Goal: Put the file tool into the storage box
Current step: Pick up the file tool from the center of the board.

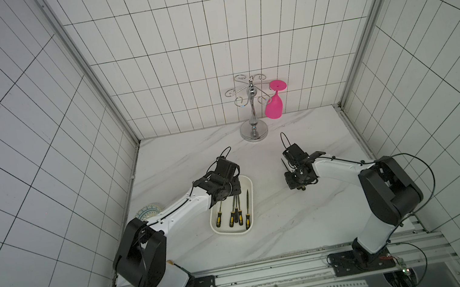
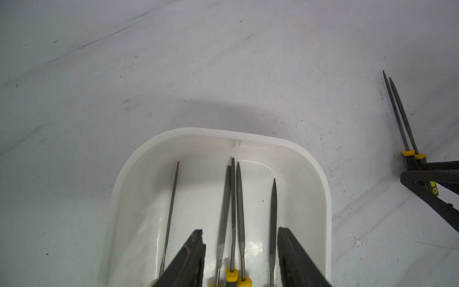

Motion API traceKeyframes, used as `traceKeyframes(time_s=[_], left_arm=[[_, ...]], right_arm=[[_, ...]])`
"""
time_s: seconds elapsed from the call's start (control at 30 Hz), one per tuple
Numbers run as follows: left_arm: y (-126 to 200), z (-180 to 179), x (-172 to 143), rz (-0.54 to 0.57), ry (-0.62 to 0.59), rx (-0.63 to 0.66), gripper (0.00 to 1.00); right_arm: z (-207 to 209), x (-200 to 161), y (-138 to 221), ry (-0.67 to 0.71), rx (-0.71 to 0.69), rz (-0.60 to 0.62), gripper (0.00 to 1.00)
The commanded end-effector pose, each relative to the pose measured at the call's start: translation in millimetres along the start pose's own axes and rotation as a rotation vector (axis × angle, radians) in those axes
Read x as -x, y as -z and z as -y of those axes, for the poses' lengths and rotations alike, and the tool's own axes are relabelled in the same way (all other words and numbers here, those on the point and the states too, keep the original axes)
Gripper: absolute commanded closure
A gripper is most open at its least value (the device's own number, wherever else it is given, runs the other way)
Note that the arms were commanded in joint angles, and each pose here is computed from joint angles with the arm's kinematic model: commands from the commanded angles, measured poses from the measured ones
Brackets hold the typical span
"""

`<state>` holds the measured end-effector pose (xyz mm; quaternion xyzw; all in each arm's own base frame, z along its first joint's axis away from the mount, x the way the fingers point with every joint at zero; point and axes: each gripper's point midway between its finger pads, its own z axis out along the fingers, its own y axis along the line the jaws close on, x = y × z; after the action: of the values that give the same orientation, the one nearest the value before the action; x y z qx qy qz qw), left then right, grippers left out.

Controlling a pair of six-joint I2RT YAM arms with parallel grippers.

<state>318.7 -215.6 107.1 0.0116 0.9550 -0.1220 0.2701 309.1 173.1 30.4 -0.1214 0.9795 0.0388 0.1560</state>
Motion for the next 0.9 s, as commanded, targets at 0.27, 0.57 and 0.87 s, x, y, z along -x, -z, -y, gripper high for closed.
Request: traceKeyframes(time_s=[0.27,0.57,0.87], left_arm=[[12.7,13.6,14.8,0.052,0.014,-0.064,0.50],[49.0,58.9,49.2,0.162,0.039,-0.309,0.46],[54.0,85.7,62.8,0.197,0.043,-0.443,0.44]], right_arm=[[-2.1,-19.5,-18.5,-0.017,0.026,-0.082,0.80],[-47.9,12.7,34.2,-0.035,0.297,0.069,1.00],[-125.2,27.1,107.9,0.116,0.640,0.164,1.00]])
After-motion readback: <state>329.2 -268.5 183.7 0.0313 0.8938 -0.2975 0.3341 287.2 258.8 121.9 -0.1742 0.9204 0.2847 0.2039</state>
